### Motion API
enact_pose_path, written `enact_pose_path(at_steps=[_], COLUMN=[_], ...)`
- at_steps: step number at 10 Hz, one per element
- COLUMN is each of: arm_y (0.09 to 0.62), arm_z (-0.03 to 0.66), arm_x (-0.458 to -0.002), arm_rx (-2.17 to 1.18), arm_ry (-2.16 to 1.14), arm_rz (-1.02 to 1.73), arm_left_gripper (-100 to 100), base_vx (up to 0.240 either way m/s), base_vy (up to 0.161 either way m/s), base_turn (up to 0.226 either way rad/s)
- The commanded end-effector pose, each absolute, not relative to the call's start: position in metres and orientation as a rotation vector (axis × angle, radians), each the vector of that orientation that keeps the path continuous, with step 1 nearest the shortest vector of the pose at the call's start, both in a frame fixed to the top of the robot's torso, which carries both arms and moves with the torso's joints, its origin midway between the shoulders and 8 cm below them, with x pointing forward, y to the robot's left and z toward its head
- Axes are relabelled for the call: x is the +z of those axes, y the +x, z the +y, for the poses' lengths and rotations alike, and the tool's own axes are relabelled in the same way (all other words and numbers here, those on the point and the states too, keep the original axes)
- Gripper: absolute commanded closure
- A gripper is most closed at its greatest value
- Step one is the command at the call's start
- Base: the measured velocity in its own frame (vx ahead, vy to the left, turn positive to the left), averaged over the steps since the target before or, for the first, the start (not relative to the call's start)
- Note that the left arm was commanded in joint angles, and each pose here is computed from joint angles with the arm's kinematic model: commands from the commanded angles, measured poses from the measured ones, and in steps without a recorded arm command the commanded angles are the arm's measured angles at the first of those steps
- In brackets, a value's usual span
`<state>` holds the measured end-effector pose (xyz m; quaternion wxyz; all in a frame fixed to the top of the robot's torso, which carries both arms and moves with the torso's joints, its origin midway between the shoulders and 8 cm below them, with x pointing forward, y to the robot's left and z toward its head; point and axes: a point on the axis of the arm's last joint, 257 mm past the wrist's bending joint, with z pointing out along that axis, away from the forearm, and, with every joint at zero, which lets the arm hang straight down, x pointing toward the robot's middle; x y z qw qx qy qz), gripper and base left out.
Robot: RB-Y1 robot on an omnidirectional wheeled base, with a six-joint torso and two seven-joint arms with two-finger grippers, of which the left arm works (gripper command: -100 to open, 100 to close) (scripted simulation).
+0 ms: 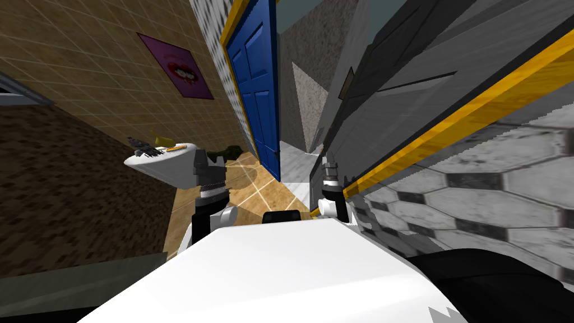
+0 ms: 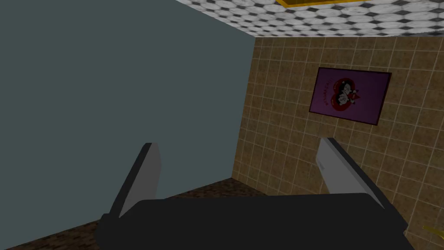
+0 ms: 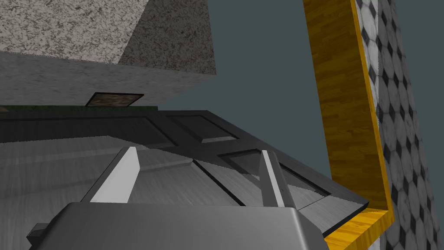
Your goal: Push the door open
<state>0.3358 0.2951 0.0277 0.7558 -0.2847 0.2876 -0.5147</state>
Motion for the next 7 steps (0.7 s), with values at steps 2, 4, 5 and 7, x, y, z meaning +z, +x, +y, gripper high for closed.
enact_pose_path(at_steps=[2,4,5,7], arm_y=[0.346,0.355,0.358,0.366], arm_z=[0.290,0.284,0.282,0.276], arm_x=[0.013,-0.002,-0.008,-0.022], arm_rx=[-1.143,-1.163,-1.171,-1.187], arm_ry=[-0.635,-0.649,-0.655,-0.669], arm_rz=[0.655,0.682,0.693,0.716], arm_left_gripper=[-100,-100,-100,-100], base_vx=[0.096,0.120,0.119,0.098], base_vy=[-0.011,0.113,0.103,0.051], base_turn=[-0.078,-0.099,-0.068,-0.067])
